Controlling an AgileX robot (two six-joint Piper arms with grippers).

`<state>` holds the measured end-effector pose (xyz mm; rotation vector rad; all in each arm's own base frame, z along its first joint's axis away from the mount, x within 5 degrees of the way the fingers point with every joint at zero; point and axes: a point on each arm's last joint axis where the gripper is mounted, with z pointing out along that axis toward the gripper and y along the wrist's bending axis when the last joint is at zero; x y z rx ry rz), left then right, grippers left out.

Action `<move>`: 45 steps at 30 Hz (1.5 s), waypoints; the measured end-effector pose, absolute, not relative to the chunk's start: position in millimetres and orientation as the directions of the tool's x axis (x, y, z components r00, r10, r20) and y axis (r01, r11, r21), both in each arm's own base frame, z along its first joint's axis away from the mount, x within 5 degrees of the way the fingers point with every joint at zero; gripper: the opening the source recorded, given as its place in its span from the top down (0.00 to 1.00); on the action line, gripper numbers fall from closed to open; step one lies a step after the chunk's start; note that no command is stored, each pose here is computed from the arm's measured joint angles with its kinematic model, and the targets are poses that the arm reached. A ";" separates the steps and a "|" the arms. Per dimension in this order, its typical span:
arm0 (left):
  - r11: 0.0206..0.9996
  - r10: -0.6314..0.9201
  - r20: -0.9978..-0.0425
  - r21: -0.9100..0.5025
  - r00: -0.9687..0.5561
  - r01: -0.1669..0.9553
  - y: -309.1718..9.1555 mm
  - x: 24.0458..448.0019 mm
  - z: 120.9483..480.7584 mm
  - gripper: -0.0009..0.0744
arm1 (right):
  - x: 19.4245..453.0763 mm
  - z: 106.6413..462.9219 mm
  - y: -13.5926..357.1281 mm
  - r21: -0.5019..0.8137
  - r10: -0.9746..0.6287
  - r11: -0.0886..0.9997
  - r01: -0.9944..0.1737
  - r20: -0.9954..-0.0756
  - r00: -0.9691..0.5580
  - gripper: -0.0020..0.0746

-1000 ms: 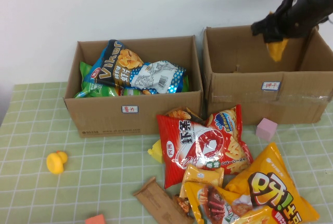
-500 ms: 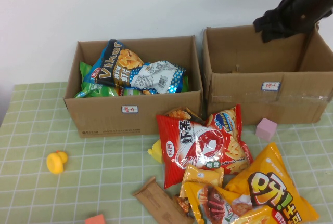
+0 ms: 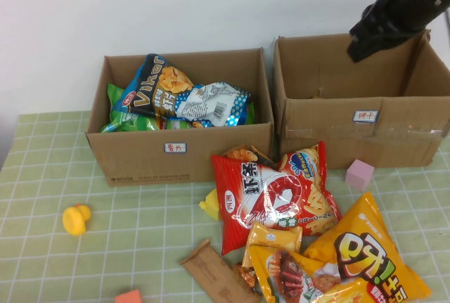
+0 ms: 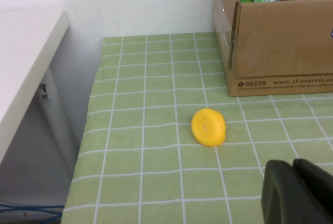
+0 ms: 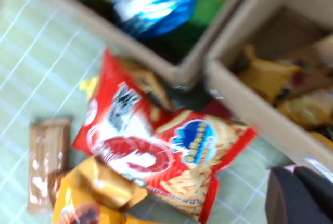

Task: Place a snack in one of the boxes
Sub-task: Pick up the potato chip

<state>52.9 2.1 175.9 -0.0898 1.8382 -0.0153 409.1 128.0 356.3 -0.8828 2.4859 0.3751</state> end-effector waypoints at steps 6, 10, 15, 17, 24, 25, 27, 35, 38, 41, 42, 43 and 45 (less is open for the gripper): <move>0.997 -0.070 -0.962 -0.058 -0.263 -0.054 2.1 52.9 175.9 0.99 | 395.1 346.9 161.8 0.057 -0.659 0.622 -0.781 -0.501 -0.561 0.97; 0.997 -0.070 -0.962 -0.058 -0.263 -0.054 2.1 52.9 175.9 0.99 | 380.0 326.5 188.5 0.029 -0.787 0.454 -0.891 -0.454 -0.416 0.97; 0.997 -0.070 -0.962 -0.058 -0.263 -0.054 2.1 52.9 175.9 0.99 | 362.1 293.5 207.1 0.021 -0.902 0.201 -0.979 -0.387 -0.193 0.98; 0.997 -0.070 -0.962 -0.058 -0.263 -0.054 2.1 52.9 175.9 0.99 | 361.7 285.3 209.0 0.023 -0.915 0.154 -0.988 -0.374 -0.151 0.98; 0.997 -0.070 -0.962 -0.058 -0.263 -0.054 2.1 52.9 175.9 0.99 | 375.6 236.0 215.7 0.075 -0.944 0.044 -0.996 -0.323 -0.066 0.97; 0.997 -0.070 -0.962 -0.058 -0.263 -0.054 2.1 52.9 175.9 0.99 | 376.8 230.2 217.0 0.082 -0.946 0.032 -0.996 -0.318 -0.057 0.95; 0.997 -0.070 -0.962 -0.058 -0.263 -0.054 2.1 52.9 175.9 0.99 | 379.4 220.6 218.2 0.088 -0.949 0.013 -0.996 -0.313 -0.040 0.91; 0.997 -0.070 -0.962 -0.058 -0.263 -0.054 2.1 52.9 175.9 0.99 | 389.8 199.2 228.6 0.017 -0.948 0.010 -1.000 -0.319 -0.015 0.41; 0.997 -0.070 -0.962 -0.058 -0.263 -0.054 2.1 52.9 175.9 0.99 | 393.1 198.1 233.2 -0.060 -0.953 -0.008 -0.998 -0.302 0.026 0.28; 0.997 -0.070 -0.962 -0.058 -0.263 -0.054 2.1 52.9 175.9 0.99 | 394.9 194.5 238.2 -0.121 -0.962 -0.036 -0.992 -0.266 0.068 0.23; 0.997 -0.070 -0.962 -0.058 -0.263 -0.054 2.1 52.9 175.9 0.99 | 396.0 192.3 239.0 -0.133 -0.963 -0.041 -0.990 -0.258 0.074 0.23; 0.997 -0.070 -0.962 -0.058 -0.263 -0.054 2.1 52.9 175.9 0.99 | 397.0 187.5 241.1 -0.139 -0.964 -0.046 -0.989 -0.252 0.080 0.22; 0.997 -0.070 -0.962 -0.058 -0.263 -0.054 2.1 52.9 175.9 0.99 | 399.1 178.9 243.7 -0.147 -0.966 -0.048 -0.988 -0.245 0.083 0.22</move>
